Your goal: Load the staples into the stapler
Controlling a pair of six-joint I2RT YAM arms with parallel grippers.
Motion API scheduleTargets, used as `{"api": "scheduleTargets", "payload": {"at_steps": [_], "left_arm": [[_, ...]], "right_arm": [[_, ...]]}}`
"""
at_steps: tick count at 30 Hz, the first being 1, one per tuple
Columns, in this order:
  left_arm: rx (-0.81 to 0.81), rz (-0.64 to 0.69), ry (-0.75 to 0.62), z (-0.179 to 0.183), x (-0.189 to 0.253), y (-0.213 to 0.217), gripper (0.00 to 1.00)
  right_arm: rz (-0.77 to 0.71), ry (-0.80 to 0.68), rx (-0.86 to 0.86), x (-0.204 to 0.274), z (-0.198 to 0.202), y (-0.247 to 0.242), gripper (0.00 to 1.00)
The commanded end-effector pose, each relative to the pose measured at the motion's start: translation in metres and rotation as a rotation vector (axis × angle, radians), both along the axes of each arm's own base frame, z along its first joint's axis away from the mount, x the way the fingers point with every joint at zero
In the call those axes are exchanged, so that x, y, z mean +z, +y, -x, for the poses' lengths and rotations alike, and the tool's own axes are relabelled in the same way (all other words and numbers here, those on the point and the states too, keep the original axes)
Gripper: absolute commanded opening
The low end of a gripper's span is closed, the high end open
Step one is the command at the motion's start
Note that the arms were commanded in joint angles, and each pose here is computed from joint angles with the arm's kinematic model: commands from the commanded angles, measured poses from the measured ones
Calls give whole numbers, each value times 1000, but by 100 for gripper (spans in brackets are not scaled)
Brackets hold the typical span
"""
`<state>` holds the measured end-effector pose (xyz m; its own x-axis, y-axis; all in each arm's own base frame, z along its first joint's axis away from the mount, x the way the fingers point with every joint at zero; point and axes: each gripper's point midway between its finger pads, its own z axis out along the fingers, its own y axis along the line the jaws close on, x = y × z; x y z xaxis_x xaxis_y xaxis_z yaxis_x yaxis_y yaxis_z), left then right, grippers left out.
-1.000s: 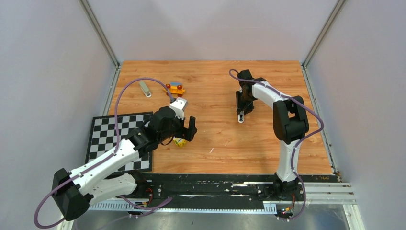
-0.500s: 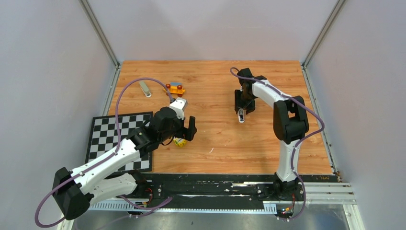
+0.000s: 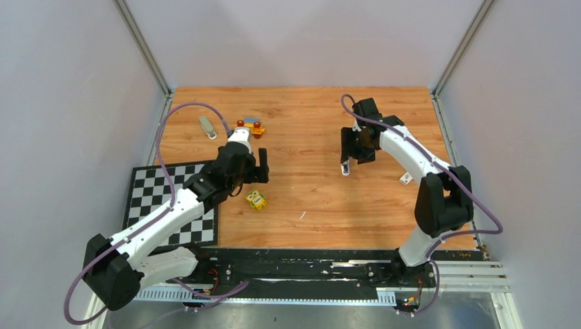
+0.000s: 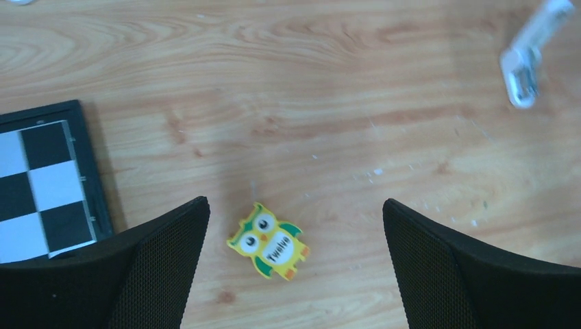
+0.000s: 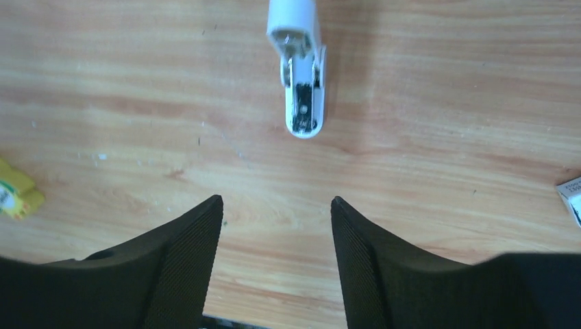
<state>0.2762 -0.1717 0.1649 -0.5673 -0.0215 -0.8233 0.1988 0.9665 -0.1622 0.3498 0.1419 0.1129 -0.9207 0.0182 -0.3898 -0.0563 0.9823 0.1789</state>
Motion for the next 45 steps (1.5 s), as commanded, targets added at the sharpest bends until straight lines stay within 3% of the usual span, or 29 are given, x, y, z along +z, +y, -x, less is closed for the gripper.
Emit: {"api": "scheduleTargets", "payload": {"at_steps": [1, 6, 10, 12, 20, 28, 40, 45], "left_arm": [[250, 80, -38, -43, 13, 35, 96], [587, -52, -64, -95, 15, 102, 92], [694, -101, -32, -140, 7, 135, 91], [704, -152, 10, -163, -10, 146, 87], [755, -250, 121, -229, -43, 179, 75], [788, -201, 166, -248, -76, 200, 67], [783, -132, 208, -259, -105, 213, 63], [771, -118, 220, -261, -108, 214, 54]], "right_arm": [[-75, -40, 75, 11, 29, 15, 67], [-178, -129, 145, 38, 51, 34, 90], [-222, -208, 190, 66, 63, 45, 92], [-244, -237, 221, 76, 69, 51, 99], [-247, -303, 244, 95, 72, 50, 99], [-239, -292, 265, 93, 69, 52, 97], [-214, -300, 274, 99, 62, 52, 96], [-211, -311, 273, 101, 61, 51, 96]]}}
